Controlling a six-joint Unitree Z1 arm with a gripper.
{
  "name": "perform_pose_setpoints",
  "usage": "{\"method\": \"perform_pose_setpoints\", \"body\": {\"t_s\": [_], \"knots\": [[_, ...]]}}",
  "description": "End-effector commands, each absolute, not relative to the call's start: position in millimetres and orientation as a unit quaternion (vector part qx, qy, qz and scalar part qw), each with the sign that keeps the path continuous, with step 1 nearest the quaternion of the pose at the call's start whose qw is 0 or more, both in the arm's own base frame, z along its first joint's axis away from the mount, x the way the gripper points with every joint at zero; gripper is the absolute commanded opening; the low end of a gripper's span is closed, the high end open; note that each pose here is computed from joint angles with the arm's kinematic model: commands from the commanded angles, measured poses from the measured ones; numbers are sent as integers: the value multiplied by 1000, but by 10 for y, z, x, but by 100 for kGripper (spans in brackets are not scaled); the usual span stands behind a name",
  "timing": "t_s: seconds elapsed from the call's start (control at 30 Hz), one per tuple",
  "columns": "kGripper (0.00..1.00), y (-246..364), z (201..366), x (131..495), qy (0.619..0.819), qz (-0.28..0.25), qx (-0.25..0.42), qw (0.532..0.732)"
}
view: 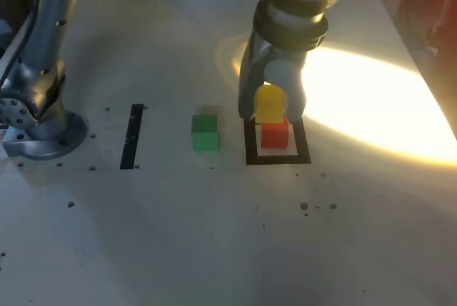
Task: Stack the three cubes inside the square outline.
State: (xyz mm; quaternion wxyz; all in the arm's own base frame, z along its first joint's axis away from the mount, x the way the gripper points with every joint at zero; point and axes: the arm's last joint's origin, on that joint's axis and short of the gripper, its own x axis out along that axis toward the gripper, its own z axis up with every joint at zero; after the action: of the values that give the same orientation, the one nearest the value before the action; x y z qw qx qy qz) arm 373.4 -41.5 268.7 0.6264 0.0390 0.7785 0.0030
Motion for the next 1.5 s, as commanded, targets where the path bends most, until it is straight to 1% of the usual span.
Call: {"method": "perform_pose_setpoints", "body": {"t_s": [0.0,0.07,0.17,0.33,0.37,0.43,0.57,0.8,0.9,0.97,1.03,1.13,1.23,1.33,1.4,1.47], "knots": [[24,-427,2650,3755,781,2,41,623],[27,-433,2623,3771,783,0,42,621],[34,-436,2595,3790,785,-2,44,617],[50,-424,2570,3803,789,-4,47,613],[55,-422,2563,3807,789,-5,48,613],[62,-421,2555,3818,789,-7,50,613],[72,-415,2554,3837,787,-10,55,615],[80,-359,2568,3849,785,-6,62,617],[86,-339,2623,3819,783,0,71,618],[89,-326,2697,3762,781,4,76,619],[90,-312,2819,3647,780,4,79,621],[90,-296,2995,3419,778,0,74,624],[90,-279,3099,3153,780,-1,61,622],[90,-265,3088,2920,790,7,46,612],[90,-259,3024,2809,798,12,36,602],[90,-260,2924,2737,804,12,27,594]]}}
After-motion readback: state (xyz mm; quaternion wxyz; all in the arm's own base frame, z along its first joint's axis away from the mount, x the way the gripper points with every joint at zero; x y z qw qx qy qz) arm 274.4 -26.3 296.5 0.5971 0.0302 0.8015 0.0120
